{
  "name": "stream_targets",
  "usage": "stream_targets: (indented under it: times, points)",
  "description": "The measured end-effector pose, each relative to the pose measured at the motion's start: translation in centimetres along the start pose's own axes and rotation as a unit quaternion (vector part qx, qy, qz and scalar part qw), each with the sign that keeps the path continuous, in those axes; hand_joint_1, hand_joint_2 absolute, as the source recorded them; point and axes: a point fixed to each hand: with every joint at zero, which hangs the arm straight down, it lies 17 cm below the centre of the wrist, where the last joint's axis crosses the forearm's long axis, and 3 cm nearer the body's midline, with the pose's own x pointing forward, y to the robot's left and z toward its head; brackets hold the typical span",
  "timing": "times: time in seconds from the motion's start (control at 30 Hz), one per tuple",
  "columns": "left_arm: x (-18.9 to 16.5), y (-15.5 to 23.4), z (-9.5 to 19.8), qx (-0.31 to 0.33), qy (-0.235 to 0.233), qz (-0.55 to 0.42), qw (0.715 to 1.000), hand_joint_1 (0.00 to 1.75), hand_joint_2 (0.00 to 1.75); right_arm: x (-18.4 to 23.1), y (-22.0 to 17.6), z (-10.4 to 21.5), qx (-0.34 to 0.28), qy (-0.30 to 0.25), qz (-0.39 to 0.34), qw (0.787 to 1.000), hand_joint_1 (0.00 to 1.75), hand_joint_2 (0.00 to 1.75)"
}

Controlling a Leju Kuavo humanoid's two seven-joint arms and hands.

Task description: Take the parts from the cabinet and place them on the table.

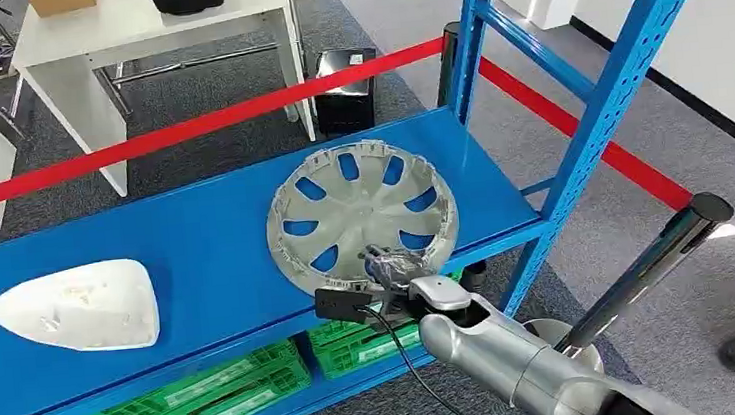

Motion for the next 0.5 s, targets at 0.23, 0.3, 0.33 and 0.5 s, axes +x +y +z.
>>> stream_targets:
  times: [0.23,0.3,0.33,0.5]
  points:
    - [0.14,0.01,-0.02,0.001,-0.001,0.0,1.0,0.0,0.0,-0.43,0.26,0.07,0.009,0.007,-0.013,1.0,1.4,1.75]
    - [0.24,-0.05,-0.02,0.0,-0.002,0.001,1.0,0.0,0.0,-0.51,0.3,0.09,0.01,0.008,-0.016,1.0,1.41,1.75]
    - [0.31,-0.07,-0.02,0.0,-0.003,0.002,1.0,0.0,0.0,-0.63,0.31,0.1,0.011,0.009,-0.017,1.0,1.59,1.75]
    - [0.46,0.04,-0.04,0.003,-0.005,0.005,1.0,0.0,0.0,-0.75,0.23,0.11,0.011,0.01,-0.022,1.0,1.75,1.75]
